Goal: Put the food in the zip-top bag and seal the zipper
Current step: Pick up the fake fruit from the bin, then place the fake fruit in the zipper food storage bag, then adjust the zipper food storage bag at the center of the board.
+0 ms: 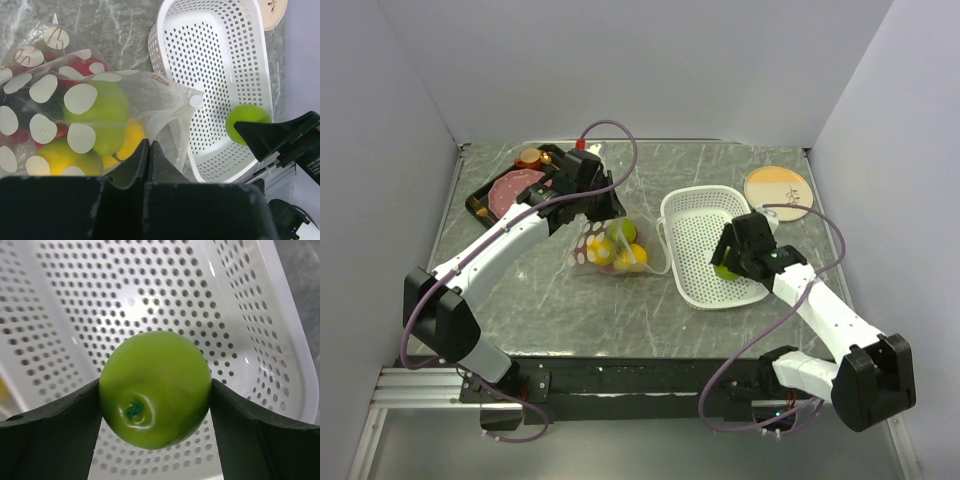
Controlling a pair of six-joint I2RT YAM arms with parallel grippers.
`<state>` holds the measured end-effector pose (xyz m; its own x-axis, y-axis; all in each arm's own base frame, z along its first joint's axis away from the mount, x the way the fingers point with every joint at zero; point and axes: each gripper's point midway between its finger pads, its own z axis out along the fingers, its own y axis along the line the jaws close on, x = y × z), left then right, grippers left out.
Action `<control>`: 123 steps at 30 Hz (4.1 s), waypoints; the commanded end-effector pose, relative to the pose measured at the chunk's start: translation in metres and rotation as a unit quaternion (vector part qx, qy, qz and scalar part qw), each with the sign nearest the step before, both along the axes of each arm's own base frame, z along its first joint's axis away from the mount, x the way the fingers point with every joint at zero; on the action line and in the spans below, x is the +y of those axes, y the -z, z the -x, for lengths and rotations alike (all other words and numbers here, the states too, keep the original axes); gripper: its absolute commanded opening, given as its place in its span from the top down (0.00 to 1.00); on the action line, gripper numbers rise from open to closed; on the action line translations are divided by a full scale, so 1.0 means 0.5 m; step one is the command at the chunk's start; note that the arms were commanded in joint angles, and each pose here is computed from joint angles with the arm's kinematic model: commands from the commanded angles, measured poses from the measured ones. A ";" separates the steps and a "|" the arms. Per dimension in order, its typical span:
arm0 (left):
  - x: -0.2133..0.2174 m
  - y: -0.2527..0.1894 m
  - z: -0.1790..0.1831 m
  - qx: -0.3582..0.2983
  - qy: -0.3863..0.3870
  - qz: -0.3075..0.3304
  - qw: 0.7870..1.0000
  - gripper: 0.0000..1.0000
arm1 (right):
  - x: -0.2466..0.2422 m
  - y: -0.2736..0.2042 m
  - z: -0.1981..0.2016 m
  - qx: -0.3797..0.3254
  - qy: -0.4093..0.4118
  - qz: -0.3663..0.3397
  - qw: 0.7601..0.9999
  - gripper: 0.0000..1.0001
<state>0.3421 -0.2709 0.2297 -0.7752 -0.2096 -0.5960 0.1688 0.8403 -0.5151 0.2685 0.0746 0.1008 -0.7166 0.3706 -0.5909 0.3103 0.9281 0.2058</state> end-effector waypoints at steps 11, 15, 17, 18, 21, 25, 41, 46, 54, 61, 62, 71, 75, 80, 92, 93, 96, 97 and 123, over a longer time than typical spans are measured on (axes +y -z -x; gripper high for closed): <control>-0.009 -0.032 0.002 -0.022 0.014 0.011 1.000 0.99 | 0.150 -0.178 -0.066 -0.131 -0.125 -0.159 0.970 0.44; -0.008 -0.032 0.005 -0.020 0.013 0.013 1.000 0.99 | 0.218 -0.215 -0.071 -0.140 -0.177 -0.174 0.959 0.44; -0.007 -0.031 0.005 -0.022 0.013 0.012 1.000 0.99 | 0.246 -0.223 -0.072 -0.141 -0.196 -0.168 0.956 0.44; -0.007 -0.030 0.005 -0.022 0.014 0.011 1.000 0.99 | 0.273 -0.240 -0.069 -0.151 -0.215 -0.178 0.948 0.44; -0.010 -0.027 0.005 -0.017 0.017 0.011 1.000 0.99 | 0.319 -0.250 -0.074 -0.152 -0.236 -0.203 0.938 0.44; -0.011 -0.029 0.004 -0.019 0.018 0.011 1.000 0.99 | 0.376 -0.240 -0.070 -0.140 -0.261 -0.214 0.931 0.44; 0.003 -0.044 0.004 -0.024 0.006 0.000 1.000 0.99 | 0.485 -0.126 -0.103 -0.066 -0.317 -0.159 0.933 0.39; 0.006 -0.039 0.005 -0.020 0.003 -0.002 1.000 0.99 | 0.485 -0.148 -0.120 -0.087 -0.315 -0.150 0.933 0.37; 0.008 -0.049 0.003 -0.025 -0.002 0.000 1.000 0.99 | 0.541 -0.169 -0.085 -0.086 -0.385 -0.213 0.894 0.31; 0.019 -0.079 0.002 -0.046 -0.014 0.005 0.999 0.99 | 0.526 -0.159 -0.071 -0.079 -0.386 -0.187 0.900 0.06; 0.021 -0.076 0.003 -0.044 -0.015 0.004 0.999 0.99 | 0.513 -0.154 -0.076 -0.081 -0.376 -0.174 0.906 0.05; 0.022 -0.071 0.008 -0.041 -0.015 0.004 0.999 0.99 | 0.428 -0.214 -0.072 -0.134 -0.309 -0.151 0.929 0.00; 0.028 -0.068 0.012 -0.039 -0.016 0.000 0.999 0.99 | 0.331 -0.223 -0.104 -0.158 -0.222 -0.140 0.952 0.00; 0.027 -0.064 0.021 -0.037 -0.014 0.008 0.999 0.99 | 0.311 -0.182 -0.116 -0.120 -0.230 -0.149 0.954 0.27; 0.024 -0.051 0.018 -0.030 -0.009 0.001 0.999 0.99 | 0.413 -0.202 -0.116 -0.107 -0.240 -0.312 0.913 0.34; 0.024 -0.052 0.018 -0.031 -0.009 0.002 0.999 0.99 | 0.413 -0.197 -0.117 -0.103 -0.236 -0.313 0.914 0.34; 0.024 -0.049 0.019 -0.030 -0.008 0.001 1.000 0.99 | 0.409 -0.183 -0.133 -0.093 -0.218 -0.302 0.923 0.39; 0.022 -0.049 0.019 -0.030 -0.007 0.001 1.000 0.99 | 0.409 -0.174 -0.131 -0.080 -0.219 -0.298 0.926 0.40; 0.017 -0.040 0.014 -0.025 -0.002 -0.002 1.000 0.99 | 0.391 -0.195 -0.161 -0.112 -0.138 -0.337 0.925 0.48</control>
